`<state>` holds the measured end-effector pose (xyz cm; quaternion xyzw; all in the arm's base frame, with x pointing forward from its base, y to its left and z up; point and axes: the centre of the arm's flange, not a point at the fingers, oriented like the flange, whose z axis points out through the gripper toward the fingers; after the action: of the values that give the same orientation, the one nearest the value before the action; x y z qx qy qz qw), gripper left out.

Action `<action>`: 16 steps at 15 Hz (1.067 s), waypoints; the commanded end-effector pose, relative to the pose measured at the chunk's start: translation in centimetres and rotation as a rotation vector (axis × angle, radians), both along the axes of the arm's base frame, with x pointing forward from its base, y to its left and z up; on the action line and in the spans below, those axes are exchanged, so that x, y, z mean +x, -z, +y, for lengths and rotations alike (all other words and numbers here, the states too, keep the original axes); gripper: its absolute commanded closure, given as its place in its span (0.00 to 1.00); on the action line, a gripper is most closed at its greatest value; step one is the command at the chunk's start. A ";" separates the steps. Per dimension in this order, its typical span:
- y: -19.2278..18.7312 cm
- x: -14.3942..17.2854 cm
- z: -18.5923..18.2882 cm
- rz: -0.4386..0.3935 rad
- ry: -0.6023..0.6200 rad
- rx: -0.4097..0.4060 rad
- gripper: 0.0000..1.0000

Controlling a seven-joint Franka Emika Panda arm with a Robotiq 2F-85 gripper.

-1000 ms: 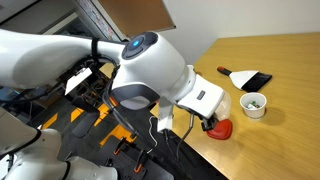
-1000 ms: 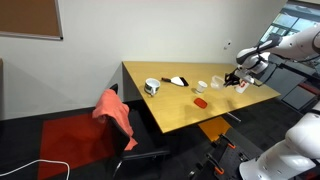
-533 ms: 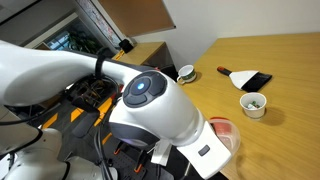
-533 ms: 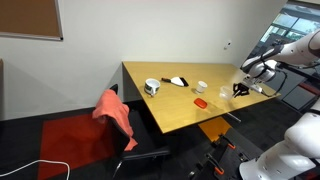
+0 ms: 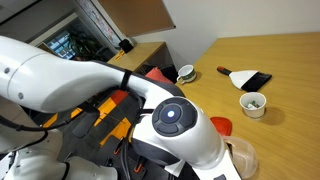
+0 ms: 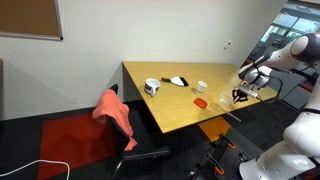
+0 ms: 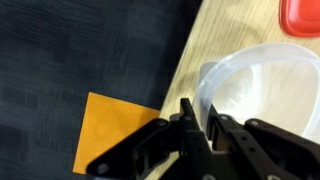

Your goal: Pick up the transparent bowl and move it to the right of the orange lid

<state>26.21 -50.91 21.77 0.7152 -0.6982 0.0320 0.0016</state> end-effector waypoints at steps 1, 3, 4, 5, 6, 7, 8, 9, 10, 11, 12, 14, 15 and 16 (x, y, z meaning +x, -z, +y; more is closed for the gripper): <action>0.0 0.9 -1.9 -0.046 0.081 -0.102 0.96; -0.6 1.6 -2.0 -0.064 0.057 -0.161 0.96; -0.2 0.7 -1.7 -0.035 0.046 -0.121 0.86; -0.4 1.1 -1.8 -0.041 0.042 -0.138 0.86; -0.5 1.3 -1.8 -0.044 0.038 -0.145 0.86; -0.5 1.5 -1.8 -0.046 0.036 -0.146 0.86; -0.5 1.5 -1.8 -0.046 0.036 -0.146 0.86; -0.5 1.5 -1.8 -0.046 0.036 -0.146 0.86; -0.5 1.5 -1.8 -0.046 0.036 -0.146 0.96; -0.2 2.0 -2.3 -0.040 0.059 -0.174 0.96; 0.1 2.7 -2.9 -0.041 0.074 -0.180 0.96; 0.8 3.7 -4.3 -0.048 0.093 -0.185 0.96; 1.1 4.3 -4.8 -0.050 0.092 -0.186 0.96; 1.6 5.1 -5.4 -0.051 0.091 -0.193 0.96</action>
<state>29.01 -53.92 21.52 0.6871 -0.7176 0.1039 0.0471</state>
